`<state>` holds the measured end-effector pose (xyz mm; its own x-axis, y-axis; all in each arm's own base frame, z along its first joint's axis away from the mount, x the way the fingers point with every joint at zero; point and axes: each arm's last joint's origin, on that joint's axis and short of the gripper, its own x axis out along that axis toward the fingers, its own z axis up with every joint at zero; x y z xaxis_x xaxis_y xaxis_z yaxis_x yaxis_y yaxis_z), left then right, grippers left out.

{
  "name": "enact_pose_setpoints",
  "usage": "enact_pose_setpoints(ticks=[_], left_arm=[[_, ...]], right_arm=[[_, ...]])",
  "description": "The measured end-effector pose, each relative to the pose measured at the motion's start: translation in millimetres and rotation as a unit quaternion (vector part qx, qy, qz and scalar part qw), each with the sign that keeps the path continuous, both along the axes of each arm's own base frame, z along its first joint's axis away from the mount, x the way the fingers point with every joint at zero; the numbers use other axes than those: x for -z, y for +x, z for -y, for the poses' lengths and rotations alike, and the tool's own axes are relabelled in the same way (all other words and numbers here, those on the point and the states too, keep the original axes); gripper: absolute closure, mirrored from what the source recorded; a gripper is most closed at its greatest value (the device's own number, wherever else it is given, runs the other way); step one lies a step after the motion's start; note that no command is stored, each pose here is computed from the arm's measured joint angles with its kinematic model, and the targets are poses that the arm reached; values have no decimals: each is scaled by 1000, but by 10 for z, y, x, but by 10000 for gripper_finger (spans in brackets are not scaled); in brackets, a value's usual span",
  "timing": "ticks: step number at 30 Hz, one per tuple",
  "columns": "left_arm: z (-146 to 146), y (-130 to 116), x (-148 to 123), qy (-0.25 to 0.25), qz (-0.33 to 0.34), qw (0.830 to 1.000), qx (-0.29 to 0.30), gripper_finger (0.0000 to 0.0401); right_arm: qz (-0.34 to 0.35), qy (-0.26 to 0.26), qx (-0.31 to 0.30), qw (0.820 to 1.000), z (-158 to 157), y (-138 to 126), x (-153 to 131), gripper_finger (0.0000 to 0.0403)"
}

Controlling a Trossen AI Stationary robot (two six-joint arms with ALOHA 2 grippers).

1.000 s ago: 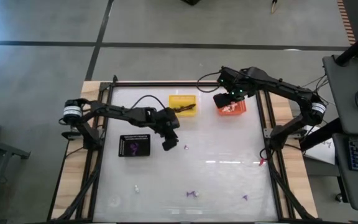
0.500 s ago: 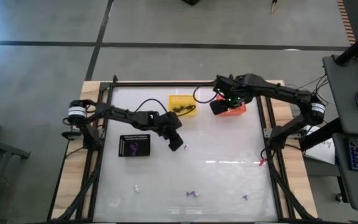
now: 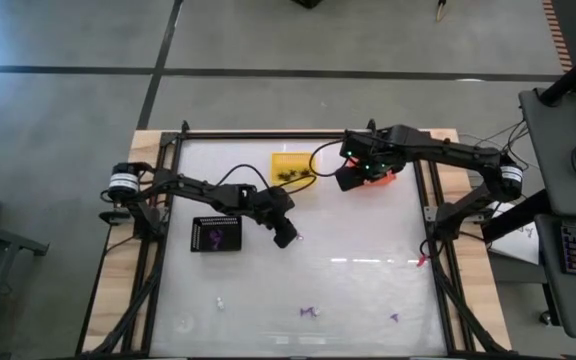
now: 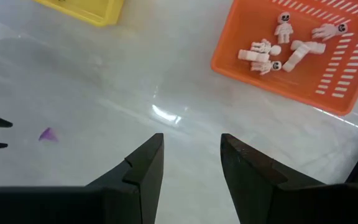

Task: Sort Halloween decoration
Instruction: Put the purple hat toy into the black basket

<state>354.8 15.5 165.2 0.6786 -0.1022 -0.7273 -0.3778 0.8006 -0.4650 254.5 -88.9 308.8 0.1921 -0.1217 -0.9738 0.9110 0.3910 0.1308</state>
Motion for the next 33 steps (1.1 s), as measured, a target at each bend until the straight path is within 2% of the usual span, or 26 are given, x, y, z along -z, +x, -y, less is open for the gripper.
enact_pose_setpoints(ticks=[10,14,19,24,33], left_arm=[[170,27,-24,-33,13,999,8,321],[228,31,-27,-19,16,1000,5,322],[103,62,114,-19,-2,1000,-25,322],[135,117,374,-54,-26,998,-6,322],[87,148,459,-56,-25,998,-23,322]], right_arm=[[1,2,-7,1000,-96,32,2,252],[1,2,-8,1000,-99,33,2,252],[2,2,-7,1000,-98,33,1,252],[3,1,-8,1000,-98,35,0,252],[2,0,-13,1000,-97,35,1,252]])
